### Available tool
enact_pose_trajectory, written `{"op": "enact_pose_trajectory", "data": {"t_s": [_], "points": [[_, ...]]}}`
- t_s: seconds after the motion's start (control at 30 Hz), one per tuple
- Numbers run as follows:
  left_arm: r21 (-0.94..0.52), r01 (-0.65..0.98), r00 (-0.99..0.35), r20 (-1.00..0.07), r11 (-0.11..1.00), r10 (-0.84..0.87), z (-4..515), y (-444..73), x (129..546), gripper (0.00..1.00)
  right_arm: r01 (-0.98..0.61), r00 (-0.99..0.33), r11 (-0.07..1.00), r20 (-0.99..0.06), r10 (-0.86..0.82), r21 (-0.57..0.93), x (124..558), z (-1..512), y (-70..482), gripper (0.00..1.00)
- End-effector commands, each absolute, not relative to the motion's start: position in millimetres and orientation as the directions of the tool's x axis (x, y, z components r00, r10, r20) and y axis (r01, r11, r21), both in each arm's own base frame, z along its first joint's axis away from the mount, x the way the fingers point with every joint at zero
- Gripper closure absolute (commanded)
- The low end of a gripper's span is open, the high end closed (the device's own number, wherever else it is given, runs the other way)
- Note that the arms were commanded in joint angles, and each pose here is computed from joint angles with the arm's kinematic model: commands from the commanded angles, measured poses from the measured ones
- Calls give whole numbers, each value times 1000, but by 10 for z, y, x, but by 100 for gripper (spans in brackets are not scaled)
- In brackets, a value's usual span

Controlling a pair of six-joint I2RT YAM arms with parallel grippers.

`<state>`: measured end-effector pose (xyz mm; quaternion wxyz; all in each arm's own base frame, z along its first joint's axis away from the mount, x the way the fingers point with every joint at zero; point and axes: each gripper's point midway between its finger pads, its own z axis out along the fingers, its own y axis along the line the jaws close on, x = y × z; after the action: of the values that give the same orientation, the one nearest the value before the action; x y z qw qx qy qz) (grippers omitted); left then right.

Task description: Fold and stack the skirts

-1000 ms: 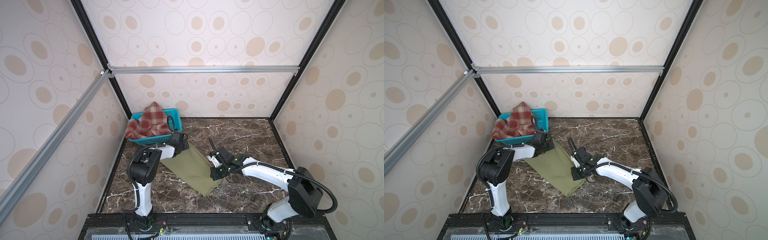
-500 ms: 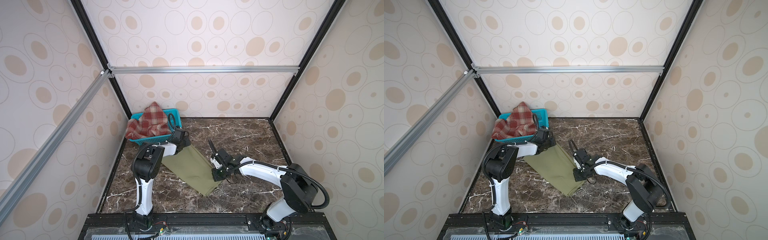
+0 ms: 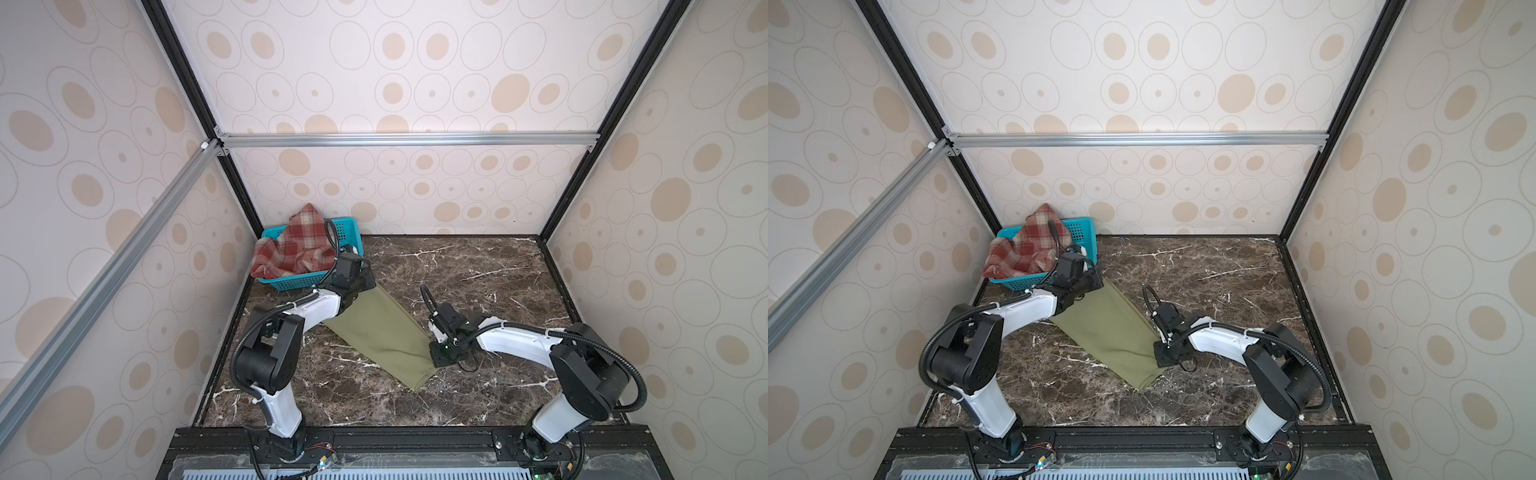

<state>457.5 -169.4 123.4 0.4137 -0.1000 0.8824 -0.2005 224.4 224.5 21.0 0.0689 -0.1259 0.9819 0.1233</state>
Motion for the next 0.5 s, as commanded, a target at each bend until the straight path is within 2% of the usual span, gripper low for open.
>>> {"op": "enact_pose_trajectory", "data": {"t_s": [0.0,0.3,0.4,0.47], "points": [[-359,-53,-720,-633,932,-285,846,-1523,4206,100,-218,-972,965,-124,-201,147,2255,26,2065,100],[-396,-85,-753,-576,914,-320,546,-1441,3801,100,-161,-981,986,-107,-164,-37,2573,-77,1712,100],[-398,-88,-754,-572,913,-322,549,-1426,3753,100,-112,-982,992,-147,-119,-57,2754,-50,1607,100],[-401,-90,-751,-574,912,-327,565,-1409,3726,100,-100,-975,995,-199,-99,-7,2888,37,1653,100]]}}
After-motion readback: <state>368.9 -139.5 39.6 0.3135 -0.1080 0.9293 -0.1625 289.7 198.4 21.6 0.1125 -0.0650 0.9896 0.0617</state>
